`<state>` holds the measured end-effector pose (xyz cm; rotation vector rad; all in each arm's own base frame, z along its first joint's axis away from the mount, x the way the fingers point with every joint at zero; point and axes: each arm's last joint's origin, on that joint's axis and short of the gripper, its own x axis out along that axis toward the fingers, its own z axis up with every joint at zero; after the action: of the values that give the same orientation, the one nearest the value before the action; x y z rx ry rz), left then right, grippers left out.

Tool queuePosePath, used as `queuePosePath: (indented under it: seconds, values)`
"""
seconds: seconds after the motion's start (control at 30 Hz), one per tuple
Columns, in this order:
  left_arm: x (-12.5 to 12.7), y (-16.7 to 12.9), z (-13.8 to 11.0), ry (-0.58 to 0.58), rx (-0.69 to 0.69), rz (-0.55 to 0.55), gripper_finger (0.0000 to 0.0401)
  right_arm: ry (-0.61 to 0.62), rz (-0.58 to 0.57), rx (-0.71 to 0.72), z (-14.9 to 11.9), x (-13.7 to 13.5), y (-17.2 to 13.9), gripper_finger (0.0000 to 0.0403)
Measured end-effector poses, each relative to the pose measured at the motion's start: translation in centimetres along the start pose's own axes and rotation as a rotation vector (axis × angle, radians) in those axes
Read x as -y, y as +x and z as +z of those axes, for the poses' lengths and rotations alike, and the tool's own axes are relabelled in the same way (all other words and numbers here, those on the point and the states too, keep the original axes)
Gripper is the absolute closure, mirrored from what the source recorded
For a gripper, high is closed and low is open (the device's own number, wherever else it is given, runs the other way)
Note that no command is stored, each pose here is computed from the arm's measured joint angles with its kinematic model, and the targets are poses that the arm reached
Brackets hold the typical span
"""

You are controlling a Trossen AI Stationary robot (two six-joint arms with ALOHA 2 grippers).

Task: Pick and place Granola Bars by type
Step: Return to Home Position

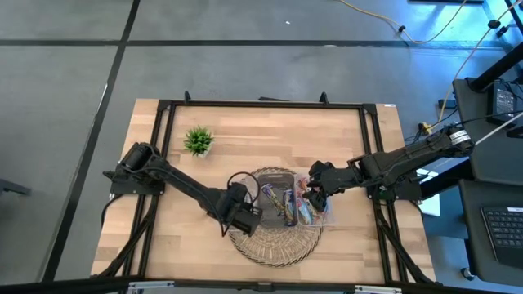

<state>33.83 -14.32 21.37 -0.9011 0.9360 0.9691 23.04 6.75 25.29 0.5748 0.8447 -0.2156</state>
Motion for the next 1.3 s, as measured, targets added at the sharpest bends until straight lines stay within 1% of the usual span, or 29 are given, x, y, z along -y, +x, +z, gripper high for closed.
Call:
queuePosePath:
  seconds: [0.07,0.1,0.2,0.23,0.3,0.37,0.47,0.53,0.57,0.67,0.7,0.77,0.8,0.9,0.97,1.03,1.17,1.23,1.3]
  values:
    - [0.0,0.0,0.0,0.025,0.005,-0.002,0.0274,-0.006,-0.001,-0.001,0.0,0.0,0.0,0.0164]
    - [0.0,-0.2,0.1,0.040,0.000,-0.005,0.0270,-0.032,-0.006,-0.004,0.0,0.1,0.0,0.0164]
    - [-0.3,-1.6,0.7,0.080,0.013,-0.042,0.0260,-0.174,-0.026,-0.027,0.1,0.7,-0.5,0.0164]
    - [-0.4,-2.3,1.0,0.104,0.040,-0.063,0.0259,-0.189,-0.014,-0.042,0.1,0.9,-0.9,0.0164]
    - [-0.7,-3.9,1.9,0.162,0.107,-0.106,0.0258,-0.172,0.012,-0.047,0.4,1.0,-1.9,0.0164]
    - [-1.2,-5.7,3.0,0.225,0.161,-0.147,0.0259,-0.171,0.062,0.005,0.8,0.8,-3.1,0.0164]
    - [-2.0,-7.9,4.3,0.324,0.199,-0.196,0.0261,-0.241,0.152,0.113,1.4,0.4,-5.2,0.0164]
    - [-2.4,-8.9,4.8,0.362,0.231,-0.220,0.0261,-0.302,0.173,0.146,1.4,0.5,-6.2,0.0164]
    - [-2.6,-9.3,5.0,0.382,0.254,-0.224,0.0261,-0.330,0.179,0.158,1.4,0.5,-6.5,0.0164]
    - [-3.0,-10.1,5.5,0.502,0.389,-0.189,0.0260,-0.326,0.193,0.179,1.4,0.7,-7.2,0.0164]
    - [-3.3,-10.5,5.8,0.519,0.437,-0.169,0.0259,-0.332,0.195,0.191,1.5,0.8,-7.4,0.0164]
    - [-4.3,-11.4,6.6,0.522,0.486,-0.133,0.0258,-0.347,0.188,0.224,1.8,1.3,-7.9,0.0164]
    - [-5.0,-11.8,7.0,0.526,0.488,-0.114,0.0258,-0.347,0.185,0.244,2.0,1.6,-8.3,0.0164]
    - [-7.6,-12.8,7.7,0.533,0.552,-0.101,0.0258,-0.343,0.192,0.309,2.2,2.2,-9.7,0.0164]
    - [-9.6,-13.3,8.1,0.521,0.569,-0.143,0.0260,-0.366,0.204,0.351,2.3,2.5,-10.6,0.0164]
    - [-11.6,-13.4,8.6,0.505,0.573,-0.210,0.0260,-0.381,0.204,0.390,2.5,2.8,-11.2,0.0164]
    - [-15.1,-12.7,9.6,0.496,0.565,-0.417,0.0258,-0.387,0.172,0.455,3.2,3.2,-11.4,0.0164]
    - [-16.7,-12.0,9.9,0.503,0.589,-0.531,0.0258,-0.378,0.145,0.459,3.6,3.6,-11.2,0.0164]
    - [-18.2,-11.1,10.2,0.526,0.624,-0.629,0.0260,-0.368,0.144,0.468,3.8,3.9,-10.8,0.0164]
